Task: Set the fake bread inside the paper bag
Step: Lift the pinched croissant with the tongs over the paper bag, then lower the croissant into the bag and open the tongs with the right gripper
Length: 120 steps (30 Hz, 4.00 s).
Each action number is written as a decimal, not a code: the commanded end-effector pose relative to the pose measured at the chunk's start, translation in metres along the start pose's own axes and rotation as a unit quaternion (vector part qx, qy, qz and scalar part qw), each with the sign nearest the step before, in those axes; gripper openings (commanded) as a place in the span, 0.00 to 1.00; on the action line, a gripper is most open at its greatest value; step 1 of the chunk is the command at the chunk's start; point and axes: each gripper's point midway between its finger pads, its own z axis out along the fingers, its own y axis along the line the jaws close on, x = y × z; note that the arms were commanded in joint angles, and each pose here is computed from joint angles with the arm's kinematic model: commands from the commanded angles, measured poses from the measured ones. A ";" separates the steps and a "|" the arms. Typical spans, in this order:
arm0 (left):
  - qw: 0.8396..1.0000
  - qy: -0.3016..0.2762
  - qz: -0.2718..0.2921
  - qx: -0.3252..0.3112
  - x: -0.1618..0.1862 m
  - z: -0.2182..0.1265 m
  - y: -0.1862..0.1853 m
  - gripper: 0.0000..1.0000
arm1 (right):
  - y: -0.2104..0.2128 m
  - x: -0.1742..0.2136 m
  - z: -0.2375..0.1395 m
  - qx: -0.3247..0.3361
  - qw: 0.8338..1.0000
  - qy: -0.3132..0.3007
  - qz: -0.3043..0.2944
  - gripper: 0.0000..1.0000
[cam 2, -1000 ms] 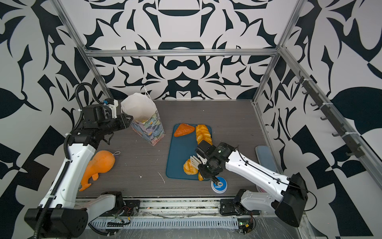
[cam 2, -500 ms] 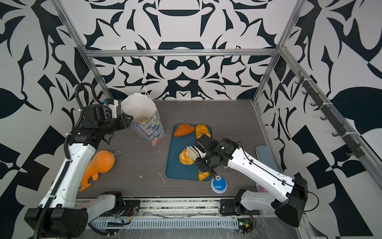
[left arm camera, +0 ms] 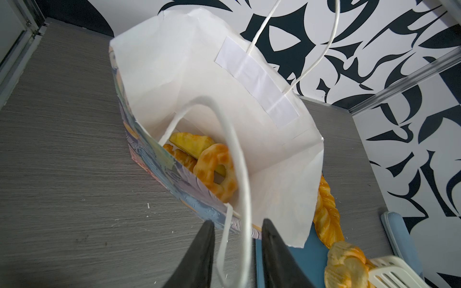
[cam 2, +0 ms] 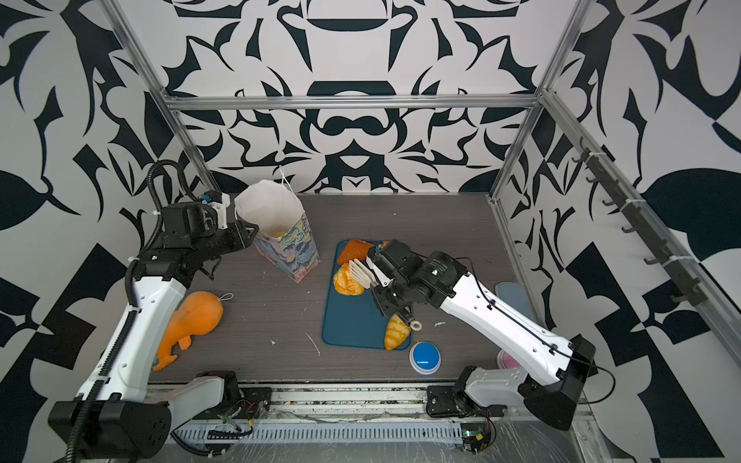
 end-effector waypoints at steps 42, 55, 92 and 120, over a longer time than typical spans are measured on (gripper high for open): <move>1.000 0.002 -0.001 -0.007 0.003 -0.002 0.003 0.16 | 0.093 -0.189 -0.091 -0.129 0.959 -0.238 -0.083 0.28; 1.000 0.000 0.000 -0.022 0.002 -0.004 0.008 0.09 | 0.109 -0.212 -0.081 -0.152 0.953 -0.246 -0.089 0.28; 0.999 -0.014 -0.004 -0.049 -0.002 -0.011 0.018 0.02 | 0.105 -0.252 -0.017 -0.179 0.961 -0.210 -0.036 0.27; 0.999 -0.006 -0.005 -0.039 0.000 -0.007 0.015 0.00 | 0.102 -0.247 -0.010 -0.182 0.962 -0.200 -0.025 0.36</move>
